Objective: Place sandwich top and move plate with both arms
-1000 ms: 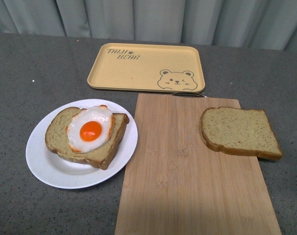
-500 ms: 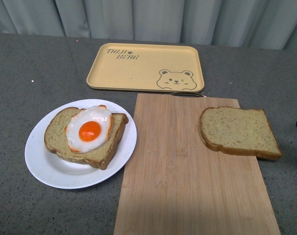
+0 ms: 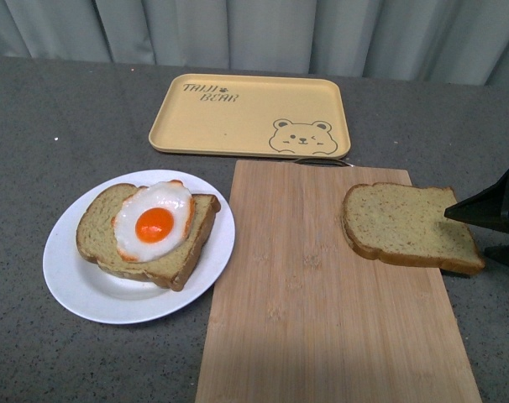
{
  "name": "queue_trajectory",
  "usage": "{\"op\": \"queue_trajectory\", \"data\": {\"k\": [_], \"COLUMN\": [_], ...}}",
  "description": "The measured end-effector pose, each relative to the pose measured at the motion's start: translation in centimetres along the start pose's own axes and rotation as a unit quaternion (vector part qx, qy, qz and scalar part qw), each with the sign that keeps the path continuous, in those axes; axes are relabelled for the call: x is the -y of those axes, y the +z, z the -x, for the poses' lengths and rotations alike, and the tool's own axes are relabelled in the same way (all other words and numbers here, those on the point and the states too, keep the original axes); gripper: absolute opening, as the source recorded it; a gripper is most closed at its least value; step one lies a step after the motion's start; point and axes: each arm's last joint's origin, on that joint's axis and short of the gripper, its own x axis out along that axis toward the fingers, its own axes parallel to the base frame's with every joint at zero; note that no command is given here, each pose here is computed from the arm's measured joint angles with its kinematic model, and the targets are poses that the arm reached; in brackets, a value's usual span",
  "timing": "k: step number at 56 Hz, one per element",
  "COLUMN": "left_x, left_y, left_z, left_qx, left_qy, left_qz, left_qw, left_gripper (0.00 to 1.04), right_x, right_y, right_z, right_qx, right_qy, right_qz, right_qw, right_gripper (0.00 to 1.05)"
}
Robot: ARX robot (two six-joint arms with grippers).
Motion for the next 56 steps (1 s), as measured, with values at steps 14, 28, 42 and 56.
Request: {"op": "queue_trajectory", "data": {"k": [14, 28, 42, 56], "left_x": [0.0, 0.0, 0.0, 0.0], "left_y": [0.0, 0.0, 0.0, 0.0], "left_z": [0.0, 0.0, 0.0, 0.0], "left_qx": [0.0, 0.0, 0.0, 0.0], "left_qy": [0.0, 0.0, 0.0, 0.0], "left_qz": [0.0, 0.0, 0.0, 0.0], "left_qw": [1.0, 1.0, 1.0, 1.0], "left_gripper": [0.98, 0.98, 0.98, 0.98], "right_x": [0.3, 0.4, -1.8, -8.8], "right_y": [0.3, 0.2, 0.6, 0.5], "right_z": [-0.9, -1.0, 1.1, 1.5], "right_qx": [-0.008, -0.011, 0.014, 0.032], "right_qy": [-0.016, -0.022, 0.031, 0.158], "right_qz": [-0.024, -0.028, -0.003, 0.071], "right_qw": [1.0, 0.999, 0.999, 0.984], "right_gripper": [0.61, 0.18, 0.01, 0.01]}}
